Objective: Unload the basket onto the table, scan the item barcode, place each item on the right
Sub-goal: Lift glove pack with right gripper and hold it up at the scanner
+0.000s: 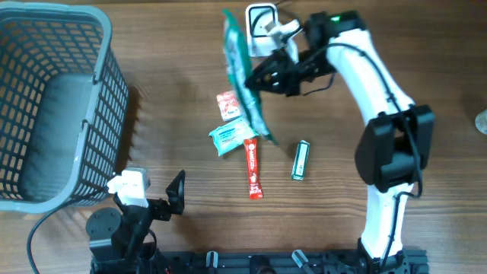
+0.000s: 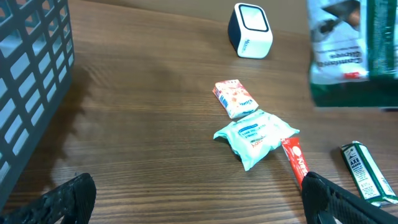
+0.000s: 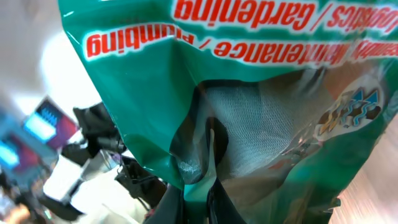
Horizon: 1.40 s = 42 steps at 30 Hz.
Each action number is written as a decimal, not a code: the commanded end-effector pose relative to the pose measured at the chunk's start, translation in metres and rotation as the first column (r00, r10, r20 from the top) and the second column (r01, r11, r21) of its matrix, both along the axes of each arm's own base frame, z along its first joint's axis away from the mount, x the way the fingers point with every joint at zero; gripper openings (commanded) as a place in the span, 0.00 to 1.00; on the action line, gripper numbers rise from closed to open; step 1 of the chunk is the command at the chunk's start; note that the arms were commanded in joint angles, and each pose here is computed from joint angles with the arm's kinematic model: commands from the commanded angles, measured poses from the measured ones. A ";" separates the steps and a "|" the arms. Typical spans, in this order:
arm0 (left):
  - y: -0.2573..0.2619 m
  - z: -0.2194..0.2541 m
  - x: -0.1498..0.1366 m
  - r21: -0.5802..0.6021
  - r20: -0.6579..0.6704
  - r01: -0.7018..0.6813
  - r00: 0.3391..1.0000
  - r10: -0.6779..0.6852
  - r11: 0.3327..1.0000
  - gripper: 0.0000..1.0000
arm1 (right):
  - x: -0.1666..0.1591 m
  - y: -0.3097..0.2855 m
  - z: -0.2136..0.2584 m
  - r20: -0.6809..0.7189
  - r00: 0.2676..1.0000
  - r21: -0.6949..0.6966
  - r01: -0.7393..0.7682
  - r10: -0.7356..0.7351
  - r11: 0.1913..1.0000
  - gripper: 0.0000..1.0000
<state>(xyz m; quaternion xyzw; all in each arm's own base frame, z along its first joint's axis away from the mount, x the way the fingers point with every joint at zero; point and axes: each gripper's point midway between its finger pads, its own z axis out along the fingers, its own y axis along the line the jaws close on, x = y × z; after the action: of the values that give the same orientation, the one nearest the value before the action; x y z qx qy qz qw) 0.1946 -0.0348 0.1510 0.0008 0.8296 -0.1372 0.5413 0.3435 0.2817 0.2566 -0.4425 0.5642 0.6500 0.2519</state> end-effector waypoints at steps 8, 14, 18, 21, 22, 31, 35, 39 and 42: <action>-0.002 -0.002 0.000 0.008 0.001 0.015 1.000 -0.015 1.000 1.00 | -0.027 0.043 0.012 0.263 0.961 0.156 -0.125 0.081 0.980 0.05; -0.002 -0.002 0.000 0.008 0.001 0.015 1.000 -0.015 1.000 1.00 | -0.026 0.040 -0.006 -0.198 0.976 -0.089 -0.112 0.092 0.990 0.05; -0.002 -0.002 0.000 0.008 0.002 0.015 1.000 -0.015 1.000 1.00 | -0.027 0.030 -0.035 -0.674 0.717 -0.425 -0.178 -0.179 0.888 0.04; -0.002 -0.002 0.000 0.008 0.002 0.015 1.000 -0.015 1.000 1.00 | -0.037 0.014 -0.062 -0.712 0.584 -0.613 -0.245 -0.391 0.751 0.04; -0.002 -0.002 0.000 0.008 0.002 0.015 1.000 -0.015 1.000 1.00 | -0.041 0.012 -0.063 -0.741 0.498 -0.629 -0.282 -0.450 0.724 0.04; -0.002 -0.002 0.000 0.008 0.002 0.015 1.000 -0.015 1.000 1.00 | -0.043 0.013 -0.056 -0.837 0.286 -0.544 -0.340 -0.467 0.767 0.04; -0.002 -0.002 0.000 0.008 0.002 0.015 1.000 -0.015 1.000 1.00 | -0.044 0.012 -0.058 -0.818 0.383 -0.552 -0.315 -0.429 0.772 0.04; -0.002 -0.002 0.000 0.008 0.002 0.015 1.000 -0.015 1.000 1.00 | -0.038 0.019 -0.036 -0.890 0.280 -0.438 -0.314 -0.359 0.842 0.04; -0.002 -0.002 0.000 0.008 0.002 0.015 1.000 -0.015 1.000 1.00 | -0.038 0.017 -0.040 -0.881 0.263 -0.464 -0.323 -0.393 0.825 0.04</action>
<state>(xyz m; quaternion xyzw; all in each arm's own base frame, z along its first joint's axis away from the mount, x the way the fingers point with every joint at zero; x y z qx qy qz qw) 0.1946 -0.0348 0.1510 0.0009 0.8296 -0.1371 0.5413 0.3021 0.2985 0.2112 -0.0139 0.7846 0.5625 -0.2602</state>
